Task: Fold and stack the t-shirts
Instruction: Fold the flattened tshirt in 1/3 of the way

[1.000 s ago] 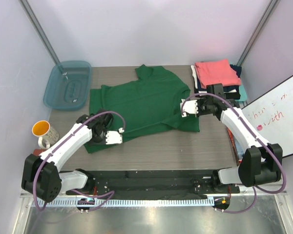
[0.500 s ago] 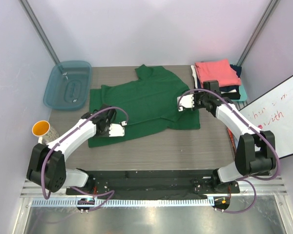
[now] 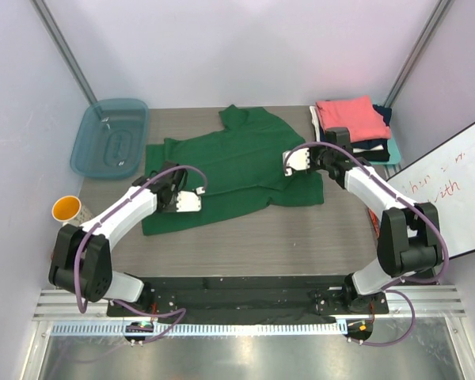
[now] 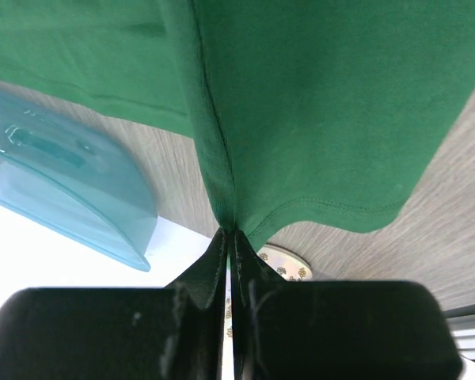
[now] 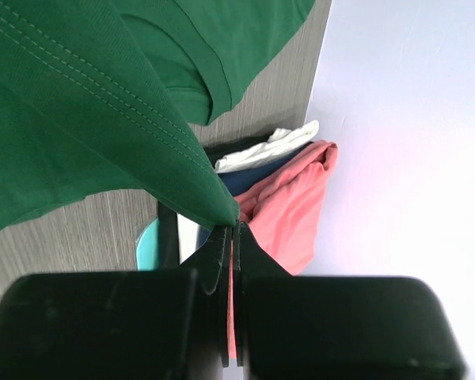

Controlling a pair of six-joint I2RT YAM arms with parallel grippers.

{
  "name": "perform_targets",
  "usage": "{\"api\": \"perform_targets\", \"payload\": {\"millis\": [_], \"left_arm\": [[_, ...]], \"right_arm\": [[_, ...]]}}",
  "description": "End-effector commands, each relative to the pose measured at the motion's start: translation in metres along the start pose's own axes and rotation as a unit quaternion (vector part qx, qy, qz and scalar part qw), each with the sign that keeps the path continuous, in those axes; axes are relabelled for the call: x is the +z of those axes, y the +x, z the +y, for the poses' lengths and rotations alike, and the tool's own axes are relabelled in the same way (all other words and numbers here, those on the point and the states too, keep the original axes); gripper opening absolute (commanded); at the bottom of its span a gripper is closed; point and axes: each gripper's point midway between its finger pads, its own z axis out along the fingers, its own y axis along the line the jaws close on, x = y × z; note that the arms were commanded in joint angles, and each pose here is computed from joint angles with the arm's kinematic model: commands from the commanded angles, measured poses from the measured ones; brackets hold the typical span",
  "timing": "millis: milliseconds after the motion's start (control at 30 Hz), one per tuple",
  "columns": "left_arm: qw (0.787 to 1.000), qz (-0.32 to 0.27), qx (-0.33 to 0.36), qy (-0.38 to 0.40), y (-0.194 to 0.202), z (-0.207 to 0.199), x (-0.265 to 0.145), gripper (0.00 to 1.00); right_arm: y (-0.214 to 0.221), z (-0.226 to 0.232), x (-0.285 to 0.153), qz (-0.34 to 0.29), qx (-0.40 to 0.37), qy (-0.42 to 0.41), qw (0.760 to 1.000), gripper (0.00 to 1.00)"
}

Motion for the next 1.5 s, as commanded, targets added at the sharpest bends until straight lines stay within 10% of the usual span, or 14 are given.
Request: {"api": "perform_targets", "payload": {"millis": [0, 500, 633, 700, 833, 1167, 1467], "left_arm": [[0.999, 0.003, -0.004, -0.032, 0.000, 0.023, -0.004, 0.00], [0.998, 0.033, -0.016, -0.043, 0.002, 0.028, 0.011, 0.03], [0.996, 0.073, -0.025, -0.052, 0.010, 0.031, 0.020, 0.33], [0.991, 0.096, -0.041, -0.080, 0.015, 0.041, 0.021, 0.53], [0.981, 0.123, -0.077, -0.130, 0.023, 0.064, 0.017, 0.62], [0.997, -0.053, 0.057, 0.012, 0.003, -0.008, -0.022, 0.63], [0.978, -0.124, 0.136, 0.097, -0.007, -0.067, -0.027, 0.62]], "right_arm": [[-0.005, -0.034, 0.001, -0.006, -0.016, 0.052, 0.999, 0.01], [-0.004, -0.046, 0.017, 0.027, -0.029, 0.146, 0.988, 0.11], [0.005, -0.053, 0.019, 0.071, -0.006, 0.188, 0.980, 0.54], [0.010, -0.059, 0.016, 0.083, 0.015, 0.209, 0.974, 0.62], [0.015, -0.064, 0.000, 0.101, 0.041, 0.213, 0.971, 0.65], [-0.012, 0.070, -0.056, 0.027, 0.020, -0.166, 0.986, 0.56], [-0.033, 0.130, -0.060, -0.007, 0.054, -0.276, 0.959, 0.56]]}}
